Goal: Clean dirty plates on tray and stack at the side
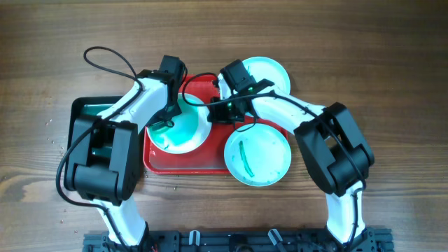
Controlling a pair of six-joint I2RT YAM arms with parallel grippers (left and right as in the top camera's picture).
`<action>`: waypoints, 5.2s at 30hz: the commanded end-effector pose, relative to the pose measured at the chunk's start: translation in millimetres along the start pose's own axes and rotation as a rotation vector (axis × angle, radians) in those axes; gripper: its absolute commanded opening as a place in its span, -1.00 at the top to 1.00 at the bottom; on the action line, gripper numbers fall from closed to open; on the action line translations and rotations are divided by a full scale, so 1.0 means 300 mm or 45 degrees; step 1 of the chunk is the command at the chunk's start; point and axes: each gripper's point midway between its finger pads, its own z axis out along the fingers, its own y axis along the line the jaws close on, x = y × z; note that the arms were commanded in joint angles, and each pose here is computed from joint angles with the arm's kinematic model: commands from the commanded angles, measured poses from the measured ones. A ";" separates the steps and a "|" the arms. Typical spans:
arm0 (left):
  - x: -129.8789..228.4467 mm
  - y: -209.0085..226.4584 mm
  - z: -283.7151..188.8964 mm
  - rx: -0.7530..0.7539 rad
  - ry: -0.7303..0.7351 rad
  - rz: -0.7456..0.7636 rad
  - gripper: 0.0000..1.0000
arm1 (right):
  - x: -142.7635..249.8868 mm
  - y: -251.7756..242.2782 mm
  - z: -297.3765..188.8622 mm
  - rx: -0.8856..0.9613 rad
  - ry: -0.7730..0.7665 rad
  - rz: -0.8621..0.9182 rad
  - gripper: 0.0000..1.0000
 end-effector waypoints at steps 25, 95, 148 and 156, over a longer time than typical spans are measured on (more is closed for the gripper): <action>-0.100 -0.192 0.045 0.350 -0.124 0.134 0.92 | 0.008 -0.090 0.002 0.032 0.034 0.082 0.91; 0.108 -0.035 0.074 0.353 0.336 0.239 0.92 | 0.000 -0.081 0.000 0.007 0.028 0.082 0.91; -0.019 -0.167 0.012 0.446 0.221 -0.241 0.92 | 0.003 -0.075 0.000 -0.005 0.035 0.079 0.91; -0.015 -0.325 -0.068 0.671 0.469 -0.838 0.92 | 0.003 -0.076 0.000 -0.005 0.035 0.080 0.92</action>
